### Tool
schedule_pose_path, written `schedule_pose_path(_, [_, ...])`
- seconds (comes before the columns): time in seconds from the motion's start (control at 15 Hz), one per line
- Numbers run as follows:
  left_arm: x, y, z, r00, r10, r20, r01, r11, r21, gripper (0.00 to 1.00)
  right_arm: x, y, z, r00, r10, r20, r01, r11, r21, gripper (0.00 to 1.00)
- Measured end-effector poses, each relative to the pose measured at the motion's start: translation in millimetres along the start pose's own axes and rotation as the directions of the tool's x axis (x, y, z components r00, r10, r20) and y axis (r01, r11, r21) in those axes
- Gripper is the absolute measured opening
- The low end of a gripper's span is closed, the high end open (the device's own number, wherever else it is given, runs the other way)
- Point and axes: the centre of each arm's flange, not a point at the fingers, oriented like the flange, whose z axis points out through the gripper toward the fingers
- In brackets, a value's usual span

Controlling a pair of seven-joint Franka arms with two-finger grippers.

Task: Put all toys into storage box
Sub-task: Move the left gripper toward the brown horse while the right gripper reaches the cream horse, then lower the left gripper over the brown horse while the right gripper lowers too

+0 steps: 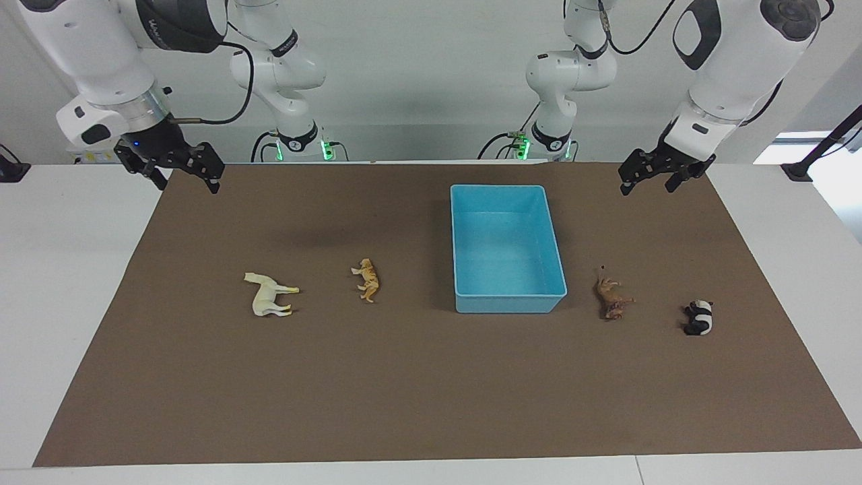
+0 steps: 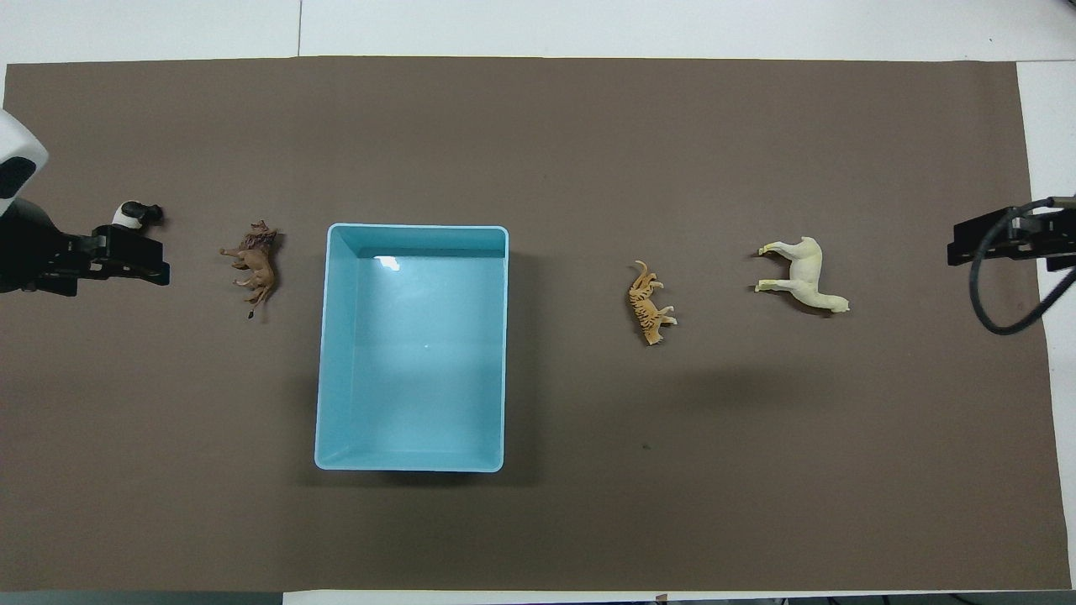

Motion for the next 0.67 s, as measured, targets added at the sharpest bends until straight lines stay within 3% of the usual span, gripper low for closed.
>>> schedule_pose_path(0.2, [-1,-3,-3,1.000,-0.008,-0.010,0.008,1.000,0.001,1.00,4,-23,51,1.000,0.016,-0.015,-0.016,1.000,0.002,1.00])
schedule_pose_path(0.4, [9,-6,-3,0.996,-0.026,-0.082,0.027,1.000,0.005,1.00,13,-34,110,0.999,0.007,-0.032,-0.007,1.000,0.003,1.00])
schedule_pose_path(0.67, [33,-20,47,0.986,-0.051,-0.158,0.052,0.999,-0.002,1.00,18,-47,169,0.997,-0.021,-0.070,0.021,1.000,0.006,1.00])
